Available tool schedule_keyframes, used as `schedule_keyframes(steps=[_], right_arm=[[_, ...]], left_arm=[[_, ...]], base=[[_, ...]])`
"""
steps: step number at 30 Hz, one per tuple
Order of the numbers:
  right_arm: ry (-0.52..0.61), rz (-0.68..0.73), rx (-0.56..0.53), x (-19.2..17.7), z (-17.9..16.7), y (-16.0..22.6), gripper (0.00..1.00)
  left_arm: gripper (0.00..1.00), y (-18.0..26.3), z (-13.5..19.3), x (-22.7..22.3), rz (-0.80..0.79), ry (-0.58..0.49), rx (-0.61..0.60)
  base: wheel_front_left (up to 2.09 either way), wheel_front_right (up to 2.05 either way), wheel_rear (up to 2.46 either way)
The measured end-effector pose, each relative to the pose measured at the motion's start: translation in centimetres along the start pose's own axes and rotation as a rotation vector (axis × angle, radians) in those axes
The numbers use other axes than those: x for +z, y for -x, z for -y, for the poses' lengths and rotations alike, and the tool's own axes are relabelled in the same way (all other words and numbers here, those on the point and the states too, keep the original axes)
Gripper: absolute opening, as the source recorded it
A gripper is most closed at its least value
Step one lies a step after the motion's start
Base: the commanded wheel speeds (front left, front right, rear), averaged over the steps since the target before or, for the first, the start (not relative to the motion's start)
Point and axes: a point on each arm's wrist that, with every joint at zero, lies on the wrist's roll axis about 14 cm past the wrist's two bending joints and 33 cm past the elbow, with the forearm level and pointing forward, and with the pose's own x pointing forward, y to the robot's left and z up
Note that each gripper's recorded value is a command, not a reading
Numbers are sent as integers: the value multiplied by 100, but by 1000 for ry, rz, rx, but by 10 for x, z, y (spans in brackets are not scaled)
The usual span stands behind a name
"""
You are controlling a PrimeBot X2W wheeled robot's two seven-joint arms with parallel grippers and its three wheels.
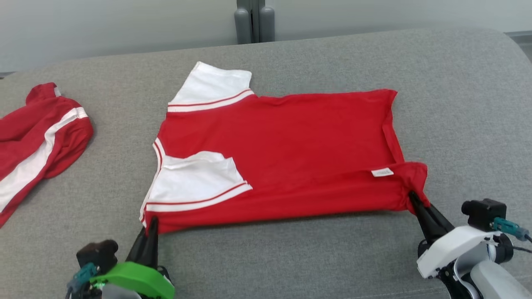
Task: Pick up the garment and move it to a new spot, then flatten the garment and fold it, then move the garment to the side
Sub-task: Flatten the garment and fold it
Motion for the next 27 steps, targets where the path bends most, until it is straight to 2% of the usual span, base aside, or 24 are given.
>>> schedule_keyframes(steps=[4, 11, 12, 13, 14, 19, 27], right_arm=[[-8, -20, 4, -6, -3, 13, 0], [-53, -83, -15, -21, -5, 29, 0], [-55, -90, -15, -23, -6, 31, 44], [-61, -86, -16, -22, -8, 31, 95], [-71, -82, -21, -21, -8, 31, 100], [-67, -7, -44, -3, -6, 30, 100], [-3, 191, -39, 48, -10, 26, 100]], left_arm=[[0, 26, -3, -11, 1, 47, 44], [0, 46, -3, -22, -12, 57, 73], [53, 47, -3, -22, -11, 57, 74], [100, 47, -3, -21, -7, 51, 75], [100, 47, -1, -19, -2, 47, 70], [100, 43, 1, -8, 34, 23, 71], [100, 32, -2, 57, 223, -57, 70]], base=[[0, 0, 0], [0, 0, 0], [0, 0, 0], [0, 0, 0], [0, 0, 0], [0, 0, 0], [0, 0, 0]])
